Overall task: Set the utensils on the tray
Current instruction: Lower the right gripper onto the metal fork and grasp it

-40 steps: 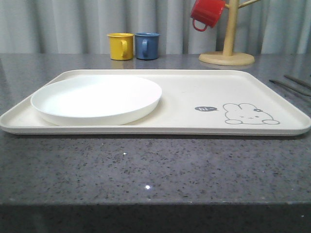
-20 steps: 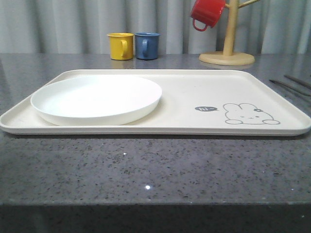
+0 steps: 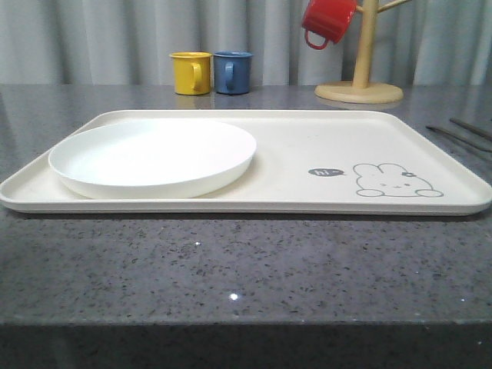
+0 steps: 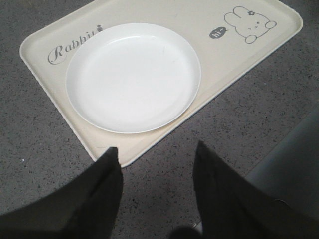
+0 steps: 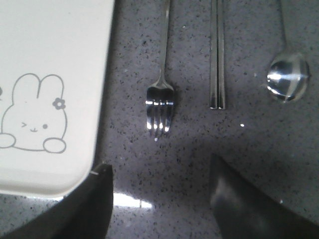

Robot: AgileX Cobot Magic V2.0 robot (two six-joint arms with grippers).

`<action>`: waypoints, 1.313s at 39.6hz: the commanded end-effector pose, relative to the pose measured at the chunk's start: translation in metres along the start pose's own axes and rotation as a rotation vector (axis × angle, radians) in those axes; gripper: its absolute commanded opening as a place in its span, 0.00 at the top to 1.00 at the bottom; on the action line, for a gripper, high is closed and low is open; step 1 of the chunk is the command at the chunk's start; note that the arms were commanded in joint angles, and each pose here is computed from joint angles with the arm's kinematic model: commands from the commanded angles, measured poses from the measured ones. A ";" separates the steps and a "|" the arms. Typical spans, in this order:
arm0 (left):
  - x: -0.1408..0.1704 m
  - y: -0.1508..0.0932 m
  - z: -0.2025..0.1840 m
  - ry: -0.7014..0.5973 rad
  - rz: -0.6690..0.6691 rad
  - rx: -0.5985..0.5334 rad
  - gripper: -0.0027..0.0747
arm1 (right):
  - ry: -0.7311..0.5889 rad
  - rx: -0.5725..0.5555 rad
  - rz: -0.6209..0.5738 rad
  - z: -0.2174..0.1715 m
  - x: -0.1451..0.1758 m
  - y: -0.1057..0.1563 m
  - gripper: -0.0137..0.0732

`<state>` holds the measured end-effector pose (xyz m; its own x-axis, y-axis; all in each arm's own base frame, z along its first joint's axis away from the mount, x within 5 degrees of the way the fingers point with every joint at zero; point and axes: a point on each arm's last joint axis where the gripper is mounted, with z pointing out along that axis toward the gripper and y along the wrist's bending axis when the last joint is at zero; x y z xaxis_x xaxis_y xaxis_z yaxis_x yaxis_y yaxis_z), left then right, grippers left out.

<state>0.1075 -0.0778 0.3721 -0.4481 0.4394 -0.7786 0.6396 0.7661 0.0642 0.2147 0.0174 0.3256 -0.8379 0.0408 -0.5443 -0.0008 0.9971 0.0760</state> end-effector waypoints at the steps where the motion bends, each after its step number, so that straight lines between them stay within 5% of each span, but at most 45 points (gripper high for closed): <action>1: -0.012 0.000 -0.007 -0.103 -0.009 -0.002 0.60 | -0.013 0.007 -0.014 0.005 -0.027 0.002 0.32; 25: -0.012 0.000 -0.007 -0.105 -0.009 -0.002 0.79 | 0.136 0.019 -0.026 0.086 -0.090 0.006 0.32; 34: -0.012 0.000 -0.007 -0.105 -0.009 -0.002 0.85 | 0.182 0.040 -0.041 0.107 -0.093 0.004 0.48; 47: -0.012 0.000 -0.007 -0.105 -0.009 -0.002 0.93 | 0.221 0.043 -0.040 0.121 -0.092 0.004 0.52; 52: -0.012 0.000 -0.007 -0.105 -0.009 -0.002 0.97 | 0.228 0.043 -0.040 0.121 -0.091 0.004 0.64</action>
<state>0.1077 -0.0779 0.3720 -0.4465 0.4381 -0.7802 0.6393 0.7662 0.0644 0.3578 0.0250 0.2534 -0.9627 0.0009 -0.2705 -0.0043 0.9998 0.0184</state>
